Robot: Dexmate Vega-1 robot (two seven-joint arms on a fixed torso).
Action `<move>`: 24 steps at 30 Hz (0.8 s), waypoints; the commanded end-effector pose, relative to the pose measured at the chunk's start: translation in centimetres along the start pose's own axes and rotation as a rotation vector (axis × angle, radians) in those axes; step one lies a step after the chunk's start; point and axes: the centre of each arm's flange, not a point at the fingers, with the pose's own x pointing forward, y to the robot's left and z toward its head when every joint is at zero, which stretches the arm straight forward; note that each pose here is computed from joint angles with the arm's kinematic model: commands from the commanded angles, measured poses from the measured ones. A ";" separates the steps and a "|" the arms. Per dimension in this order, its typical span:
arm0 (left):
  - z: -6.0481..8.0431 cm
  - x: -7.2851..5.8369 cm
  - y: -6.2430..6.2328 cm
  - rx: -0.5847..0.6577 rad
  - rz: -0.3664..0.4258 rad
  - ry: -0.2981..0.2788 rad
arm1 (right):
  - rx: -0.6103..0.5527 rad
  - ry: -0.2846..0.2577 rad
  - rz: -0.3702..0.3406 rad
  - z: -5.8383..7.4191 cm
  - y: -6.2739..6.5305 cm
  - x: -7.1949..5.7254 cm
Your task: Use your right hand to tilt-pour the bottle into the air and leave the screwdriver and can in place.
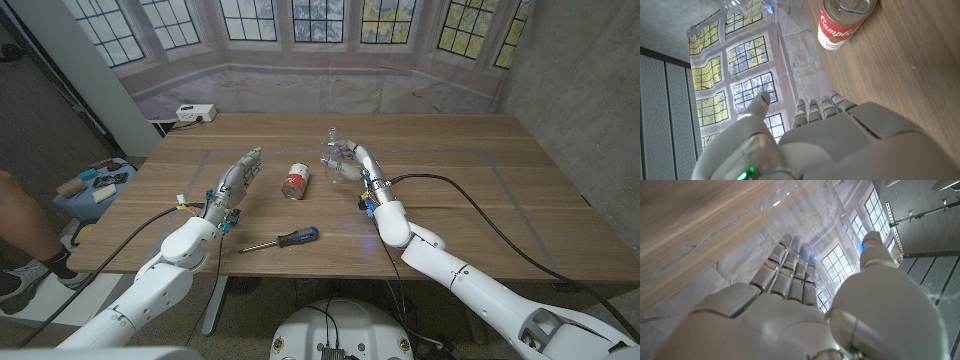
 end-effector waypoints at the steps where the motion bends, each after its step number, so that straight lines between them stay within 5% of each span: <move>1: -0.2 0.3 -0.1 -0.002 -0.005 0.005 | -0.001 0.004 -0.007 -0.6 0.6 0.1; 24: -0.5 0.1 -0.3 0.002 -0.006 0.013 | -0.028 0.010 -0.023 -2.3 1.2 -0.7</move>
